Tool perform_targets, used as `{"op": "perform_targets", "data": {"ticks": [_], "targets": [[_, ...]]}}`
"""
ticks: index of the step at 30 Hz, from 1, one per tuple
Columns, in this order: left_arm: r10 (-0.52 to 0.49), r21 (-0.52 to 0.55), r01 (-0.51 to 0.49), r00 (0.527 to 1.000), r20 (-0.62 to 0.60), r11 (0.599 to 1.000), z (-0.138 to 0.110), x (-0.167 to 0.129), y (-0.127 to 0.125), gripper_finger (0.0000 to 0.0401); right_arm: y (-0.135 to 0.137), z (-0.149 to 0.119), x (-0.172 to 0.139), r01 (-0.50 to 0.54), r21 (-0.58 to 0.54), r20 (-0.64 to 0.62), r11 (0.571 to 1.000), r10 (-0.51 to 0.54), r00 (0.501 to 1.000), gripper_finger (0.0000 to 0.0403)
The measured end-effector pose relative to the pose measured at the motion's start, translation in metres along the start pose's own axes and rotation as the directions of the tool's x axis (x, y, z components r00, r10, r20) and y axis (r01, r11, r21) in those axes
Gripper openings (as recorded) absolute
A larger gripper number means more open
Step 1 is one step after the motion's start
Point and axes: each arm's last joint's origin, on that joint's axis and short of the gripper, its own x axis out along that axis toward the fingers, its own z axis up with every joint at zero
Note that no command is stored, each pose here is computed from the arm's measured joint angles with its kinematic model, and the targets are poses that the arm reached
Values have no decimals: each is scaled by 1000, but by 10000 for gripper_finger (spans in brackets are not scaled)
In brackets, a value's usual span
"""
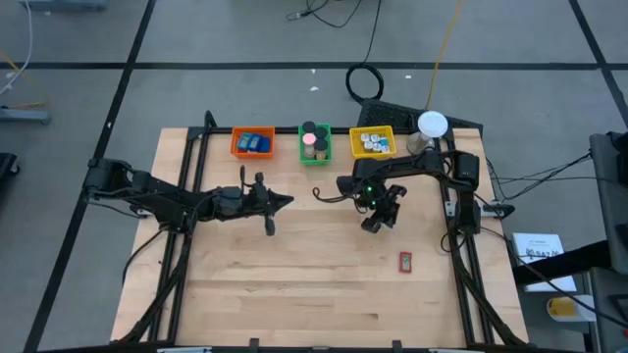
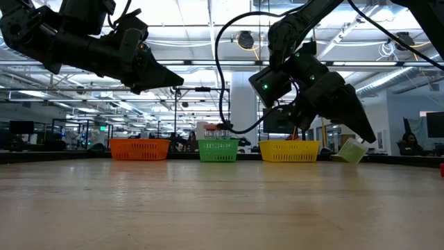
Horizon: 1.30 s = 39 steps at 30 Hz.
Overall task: Pick & Place Office items
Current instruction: Put the green charger adapter into the yellow bin
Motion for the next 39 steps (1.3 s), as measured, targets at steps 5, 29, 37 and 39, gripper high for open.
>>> {"op": "perform_targets", "data": {"ticks": [5, 29, 37, 39], "targets": [[0, 0, 0, 1000, 0, 1000, 0, 0, 0, 6, 0, 4, 3, -4, 7, -17, 1000, 4, 1000, 50], [7, -1, -7, 1000, -6, 1000, -1, 0, 0, 10, -1, 2, -2, 66, 9, 84, 998, -66, 994, 144], [8, -9, -8, 1000, -19, 1000, -2, 0, 0, 12, 12, -44, -6, 211, -19, 336, 977, -192, 922, 186], [8, -7, -8, 1000, -27, 1000, -3, 0, 0, 12, 15, -59, 5, 226, -29, 434, 974, -191, 880, 197]]}}
